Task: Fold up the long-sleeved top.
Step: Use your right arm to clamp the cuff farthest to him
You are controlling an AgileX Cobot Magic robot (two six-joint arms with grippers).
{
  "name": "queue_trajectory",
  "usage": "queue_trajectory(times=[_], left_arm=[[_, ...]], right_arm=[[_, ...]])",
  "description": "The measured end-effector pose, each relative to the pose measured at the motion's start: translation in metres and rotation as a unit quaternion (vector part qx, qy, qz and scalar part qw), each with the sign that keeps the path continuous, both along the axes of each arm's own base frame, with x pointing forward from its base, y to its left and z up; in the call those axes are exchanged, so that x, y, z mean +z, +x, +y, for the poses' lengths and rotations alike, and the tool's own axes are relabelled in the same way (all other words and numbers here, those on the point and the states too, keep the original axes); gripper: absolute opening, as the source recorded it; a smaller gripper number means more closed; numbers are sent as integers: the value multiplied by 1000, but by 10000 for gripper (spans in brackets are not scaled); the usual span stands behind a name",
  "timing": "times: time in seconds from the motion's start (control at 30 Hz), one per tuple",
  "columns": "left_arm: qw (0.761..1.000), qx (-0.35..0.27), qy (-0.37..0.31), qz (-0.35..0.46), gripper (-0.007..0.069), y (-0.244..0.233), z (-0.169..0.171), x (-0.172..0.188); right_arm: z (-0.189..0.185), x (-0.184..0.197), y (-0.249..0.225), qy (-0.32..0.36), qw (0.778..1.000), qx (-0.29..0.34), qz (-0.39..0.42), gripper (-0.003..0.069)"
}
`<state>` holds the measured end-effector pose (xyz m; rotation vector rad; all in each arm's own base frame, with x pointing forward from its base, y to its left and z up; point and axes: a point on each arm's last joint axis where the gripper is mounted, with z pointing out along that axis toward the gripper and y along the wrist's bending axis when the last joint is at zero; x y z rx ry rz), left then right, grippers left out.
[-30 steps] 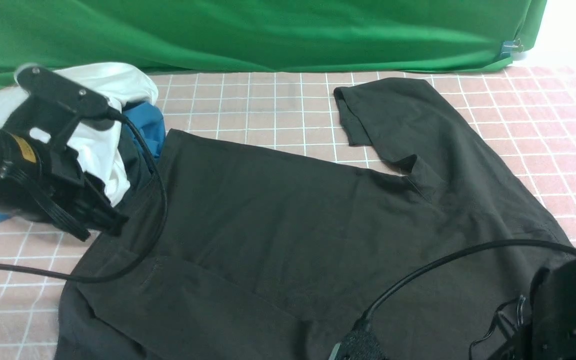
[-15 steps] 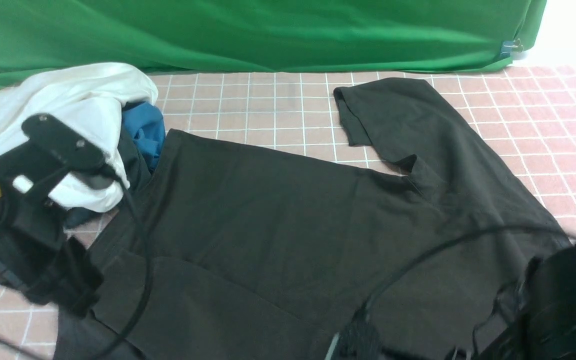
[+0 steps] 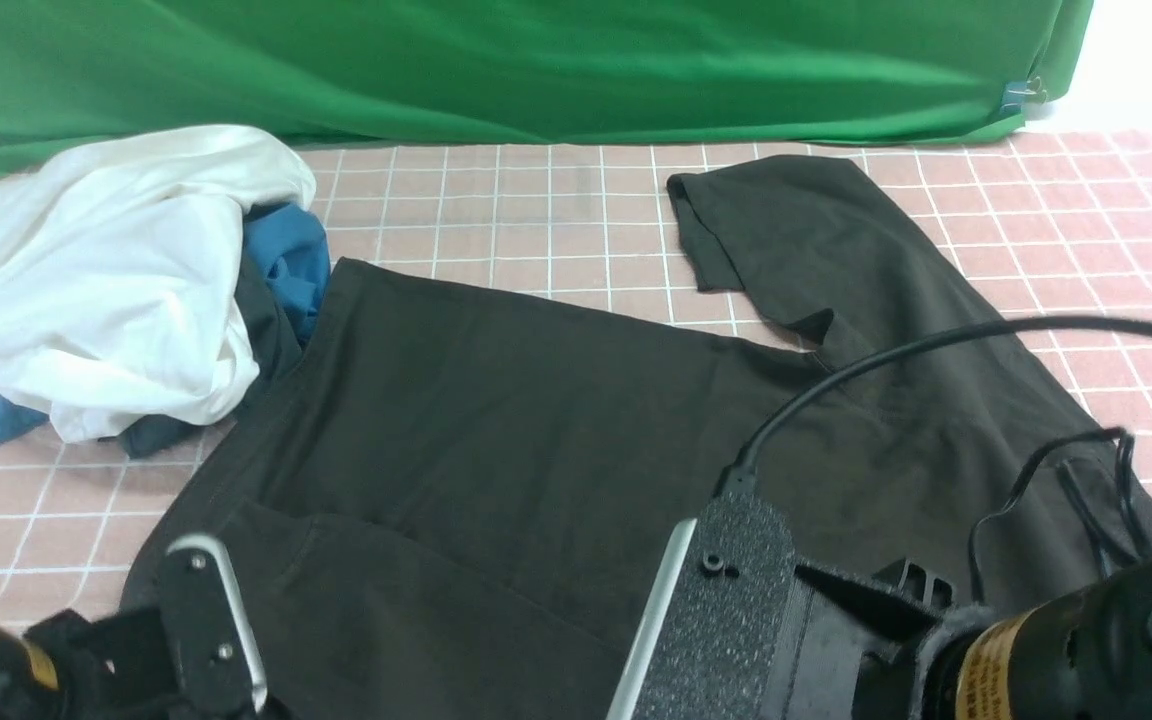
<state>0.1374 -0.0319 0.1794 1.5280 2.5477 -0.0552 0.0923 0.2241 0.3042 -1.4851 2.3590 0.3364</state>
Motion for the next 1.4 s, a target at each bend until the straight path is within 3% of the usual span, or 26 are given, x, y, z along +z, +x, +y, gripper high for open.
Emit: queue_trajectory(times=[0.2, 0.43, 0.7, 0.9, 1.0, 1.23, 1.4], left_arm=[[995, -98, 15, -5, 431, -8, 2, -12], [993, -111, 21, -30, 425, -8, 3, -19], [992, -119, 30, -6, 335, -11, 5, -29], [995, -93, 28, 14, 102, -13, 5, -28], [993, -110, 46, 20, 29, -10, 7, -23], [990, -124, 59, 25, 18, -8, 9, 4], [984, -140, 81, 74, 18, -19, 14, 8]], right_arm=[[2, -6, 1, 14, 1000, 5, -9, 548], [6, -4, 2, 37, 999, 8, -20, 548], [8, -3, 3, 49, 998, 9, -25, 548], [8, -3, 3, 53, 998, 8, -26, 548], [9, -3, 4, 55, 998, 8, -27, 548], [9, -3, 4, 55, 998, 13, -30, 548], [9, -2, 4, 54, 998, 22, -37, 548]])
